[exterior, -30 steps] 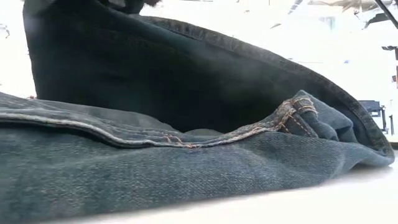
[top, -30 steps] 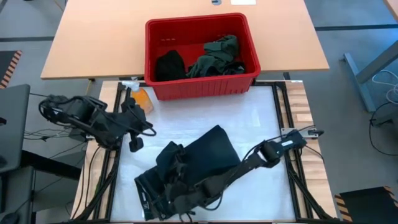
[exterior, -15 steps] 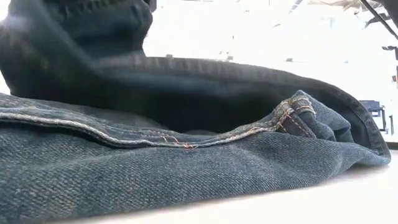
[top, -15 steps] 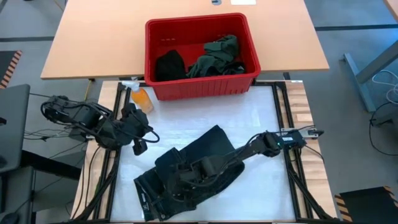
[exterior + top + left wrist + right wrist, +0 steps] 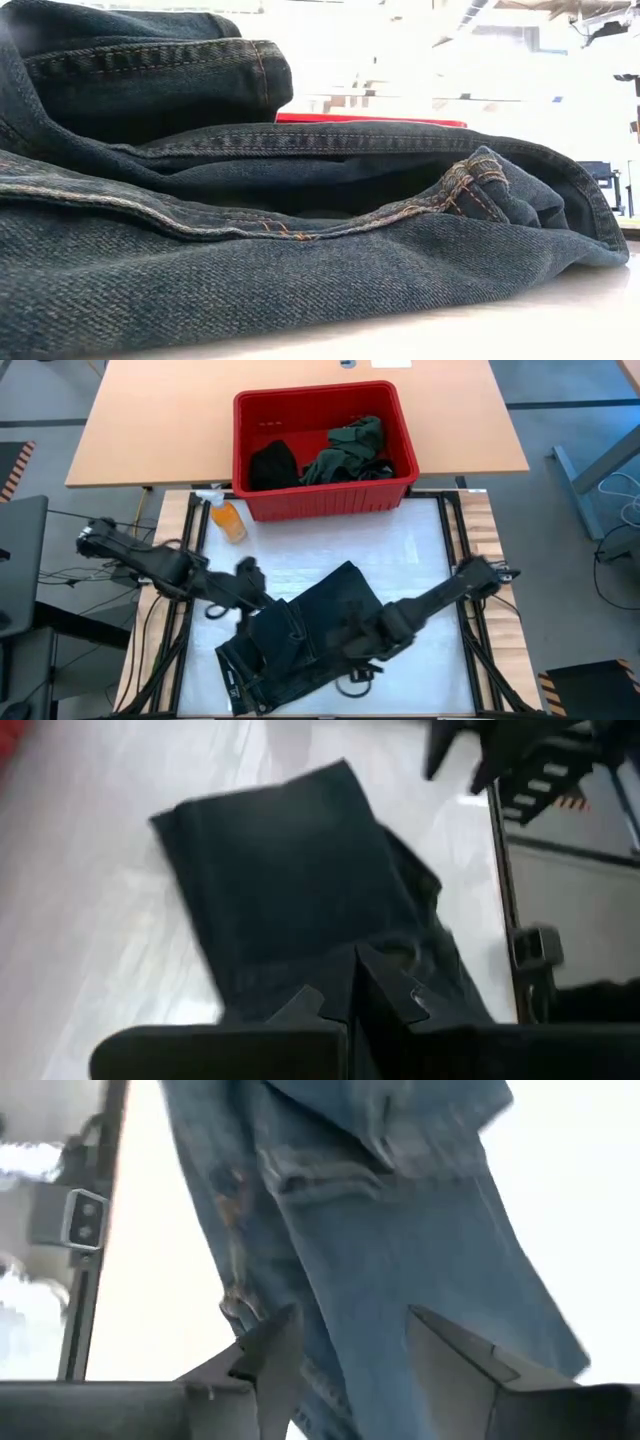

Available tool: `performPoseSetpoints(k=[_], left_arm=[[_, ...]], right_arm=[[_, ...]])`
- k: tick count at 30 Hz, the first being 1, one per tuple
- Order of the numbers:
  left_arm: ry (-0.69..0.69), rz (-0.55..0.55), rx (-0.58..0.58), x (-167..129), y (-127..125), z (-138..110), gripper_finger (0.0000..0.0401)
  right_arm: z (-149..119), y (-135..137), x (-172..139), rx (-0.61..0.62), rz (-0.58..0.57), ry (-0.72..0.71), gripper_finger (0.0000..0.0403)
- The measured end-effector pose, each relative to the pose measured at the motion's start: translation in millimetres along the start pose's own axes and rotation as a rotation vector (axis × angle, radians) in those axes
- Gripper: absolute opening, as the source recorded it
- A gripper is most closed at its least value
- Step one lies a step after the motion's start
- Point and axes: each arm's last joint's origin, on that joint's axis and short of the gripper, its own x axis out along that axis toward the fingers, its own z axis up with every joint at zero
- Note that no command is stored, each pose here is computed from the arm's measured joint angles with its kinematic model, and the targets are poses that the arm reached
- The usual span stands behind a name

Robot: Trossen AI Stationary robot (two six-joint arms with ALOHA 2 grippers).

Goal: Fold Laundry from Bin
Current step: Fold the dark blue pants

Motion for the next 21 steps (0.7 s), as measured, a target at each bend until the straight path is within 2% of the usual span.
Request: performPoseSetpoints(k=[3, 7, 11, 14, 18, 21], left_arm=[[-0.031, -0.014, -0.002, 32.8, -1.2, 1.7, 0.0], [-0.019, -0.062, -0.005, 80.3, -5.0, 10.6, 0.0], [0.089, -0.114, 0.019, 128.8, -5.3, 12.4, 0.0], [0.173, -0.159, 0.026, 159.1, -2.3, 11.5, 0.0], [0.28, -0.196, 0.023, 189.0, 2.8, 5.7, 0.0], [0.393, -0.226, 0.015, 202.4, 5.1, -4.1, 0.0]], right_arm=[[-26.7, -2.0, 7.7, 0.141, -0.049, -0.059, 0.0188], [-54.8, -4.4, 33.3, 0.317, -0.051, -0.253, 0.0153], [-74.0, -14.8, 64.0, 0.474, 0.005, -0.41, 0.0082], [-90.9, -24.2, 90.4, 0.533, 0.001, -0.432, 0.0019], [-109.2, -30.2, 116.0, 0.619, 0.014, -0.462, 0.0024], [-121.2, -26.7, 126.9, 0.624, 0.024, -0.456, 0.0022]])
